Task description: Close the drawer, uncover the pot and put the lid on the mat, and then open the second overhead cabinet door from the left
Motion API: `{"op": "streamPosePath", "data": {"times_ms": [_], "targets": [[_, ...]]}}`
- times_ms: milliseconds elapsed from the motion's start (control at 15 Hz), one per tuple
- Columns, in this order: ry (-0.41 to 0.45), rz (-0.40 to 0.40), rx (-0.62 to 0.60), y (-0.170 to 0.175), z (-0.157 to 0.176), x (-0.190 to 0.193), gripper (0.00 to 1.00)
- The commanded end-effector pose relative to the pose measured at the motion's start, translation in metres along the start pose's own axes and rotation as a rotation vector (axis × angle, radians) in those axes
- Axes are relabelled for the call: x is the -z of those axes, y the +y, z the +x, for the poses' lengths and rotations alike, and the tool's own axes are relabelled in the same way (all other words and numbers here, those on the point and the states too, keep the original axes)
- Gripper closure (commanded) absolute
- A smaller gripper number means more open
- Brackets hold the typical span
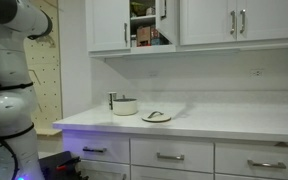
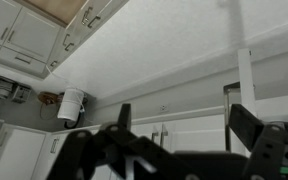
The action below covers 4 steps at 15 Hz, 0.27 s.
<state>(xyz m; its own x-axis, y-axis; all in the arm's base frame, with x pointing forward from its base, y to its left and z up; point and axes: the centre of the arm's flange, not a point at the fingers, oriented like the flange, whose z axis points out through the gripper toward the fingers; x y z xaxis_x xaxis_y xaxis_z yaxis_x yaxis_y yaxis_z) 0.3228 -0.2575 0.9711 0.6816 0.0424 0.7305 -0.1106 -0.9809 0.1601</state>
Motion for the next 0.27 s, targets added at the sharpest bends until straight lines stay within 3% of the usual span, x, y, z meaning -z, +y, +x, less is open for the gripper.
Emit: {"op": "streamPosePath", "data": {"times_ms": [0,200], "targets": [[-0.002,-0.001,0.002,-0.0007,0.0016,-0.0025,0.00],[-0.007,-0.004,0.003,-0.0011,0.0038,-0.0068,0.00]]}}
